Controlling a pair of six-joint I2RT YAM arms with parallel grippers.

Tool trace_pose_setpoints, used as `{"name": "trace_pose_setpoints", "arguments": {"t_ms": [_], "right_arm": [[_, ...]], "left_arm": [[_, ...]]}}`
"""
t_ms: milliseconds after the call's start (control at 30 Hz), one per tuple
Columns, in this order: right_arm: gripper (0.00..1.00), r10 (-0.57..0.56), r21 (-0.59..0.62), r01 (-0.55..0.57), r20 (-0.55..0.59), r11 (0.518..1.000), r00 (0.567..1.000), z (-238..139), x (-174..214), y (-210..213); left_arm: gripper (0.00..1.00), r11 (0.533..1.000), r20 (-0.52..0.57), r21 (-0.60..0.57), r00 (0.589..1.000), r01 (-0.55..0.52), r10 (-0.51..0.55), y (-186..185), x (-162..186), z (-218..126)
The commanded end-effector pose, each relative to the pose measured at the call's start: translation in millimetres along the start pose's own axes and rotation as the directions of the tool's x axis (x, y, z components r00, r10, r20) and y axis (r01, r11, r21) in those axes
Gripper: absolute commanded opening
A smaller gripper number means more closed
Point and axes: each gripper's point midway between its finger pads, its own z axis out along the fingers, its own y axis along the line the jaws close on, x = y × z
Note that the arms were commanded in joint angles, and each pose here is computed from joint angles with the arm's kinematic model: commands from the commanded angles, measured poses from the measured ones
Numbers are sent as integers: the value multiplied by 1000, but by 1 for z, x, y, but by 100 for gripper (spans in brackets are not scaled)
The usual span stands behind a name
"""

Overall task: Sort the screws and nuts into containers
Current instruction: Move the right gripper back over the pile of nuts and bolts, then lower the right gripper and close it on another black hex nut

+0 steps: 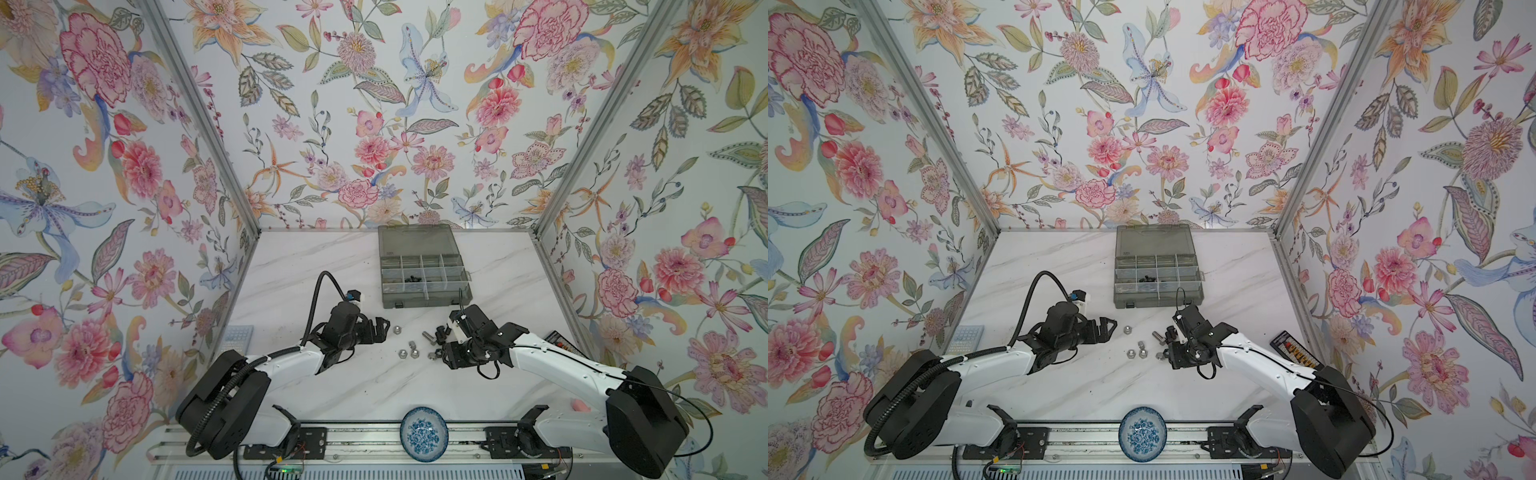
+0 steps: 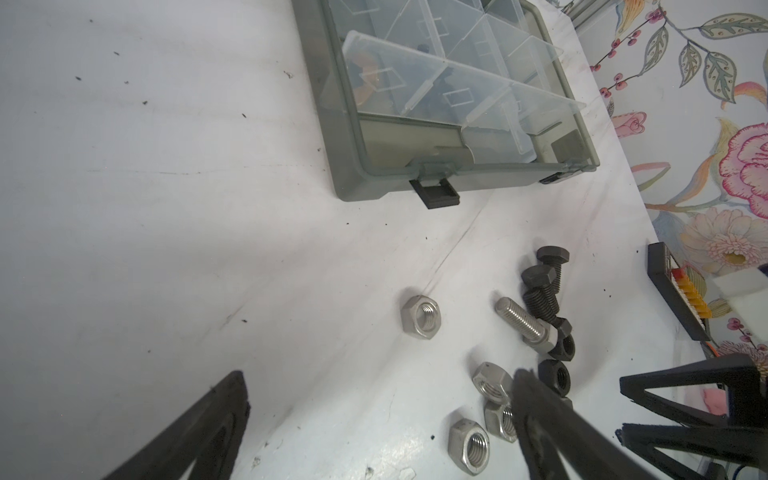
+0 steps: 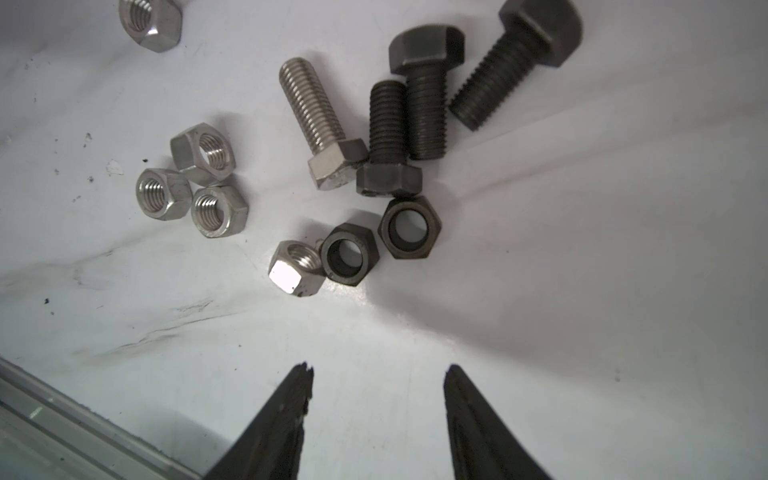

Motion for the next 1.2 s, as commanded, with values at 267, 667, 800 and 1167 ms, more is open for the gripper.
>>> {"name": "trace_pose_setpoints", "arguments": {"t_ms": [267,667,800,1167], "right_arm": [[53,-6,53,4,29,999,1000,15,-1,-2],[52,-37,80,36,12,996,999,32,-2,4],[51,-46,81,45,15,996,999,36,-5,7],[51,-84,94,83,5,992,996,44,-16,11]], "left_arm": [[99,999,9,33,1000,7,-7,-11,-10,6],[99,1000,3,30,1000,8,-8,-10,-8,7],[99,1000,4,28,1000,10,-10,-9,-8,7],[99,1000,-1,24,1000,11,-11,-7,-5,8]]}}
